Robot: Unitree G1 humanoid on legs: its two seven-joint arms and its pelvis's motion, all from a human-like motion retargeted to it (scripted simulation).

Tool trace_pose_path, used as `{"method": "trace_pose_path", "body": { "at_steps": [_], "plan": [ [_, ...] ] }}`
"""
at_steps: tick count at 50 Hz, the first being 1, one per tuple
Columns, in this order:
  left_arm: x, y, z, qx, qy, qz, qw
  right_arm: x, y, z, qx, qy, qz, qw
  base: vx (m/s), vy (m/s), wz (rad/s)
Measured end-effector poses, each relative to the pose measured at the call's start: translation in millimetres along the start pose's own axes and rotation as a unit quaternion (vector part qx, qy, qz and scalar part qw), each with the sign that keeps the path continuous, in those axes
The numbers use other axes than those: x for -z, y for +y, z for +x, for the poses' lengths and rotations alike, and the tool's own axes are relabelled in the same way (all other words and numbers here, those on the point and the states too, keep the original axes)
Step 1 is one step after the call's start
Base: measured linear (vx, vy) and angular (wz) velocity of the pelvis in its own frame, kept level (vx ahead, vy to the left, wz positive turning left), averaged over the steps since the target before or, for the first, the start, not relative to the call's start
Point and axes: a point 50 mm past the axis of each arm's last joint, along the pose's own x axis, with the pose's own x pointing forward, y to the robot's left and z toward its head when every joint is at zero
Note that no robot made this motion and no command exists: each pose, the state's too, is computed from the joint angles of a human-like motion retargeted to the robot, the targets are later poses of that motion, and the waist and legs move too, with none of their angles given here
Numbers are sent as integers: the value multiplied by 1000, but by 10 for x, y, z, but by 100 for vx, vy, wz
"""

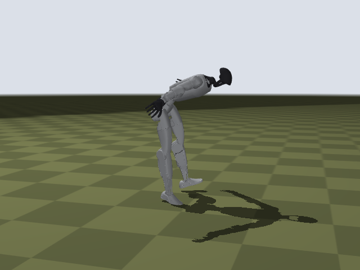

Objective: Upper body actions

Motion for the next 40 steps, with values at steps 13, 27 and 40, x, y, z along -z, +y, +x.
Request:
{"method": "trace_pose_path", "body": {
  "at_steps": [13, 27, 40],
  "plan": [
    [1665, -855, -733, 1, 263, -64, 963, -598, -644, 184, 105, -95, 48, 989, 20, 0, 107],
    [-30, -778, -170, -27, -40, 83, 995, -1664, -311, 58, -79, -140, 105, 981, 26, -24, 64],
    [-999, -915, -219, 10, -113, -60, 992, -1786, 40, -98, -163, -200, 91, 962, 10, -20, 5]
  ]
}}
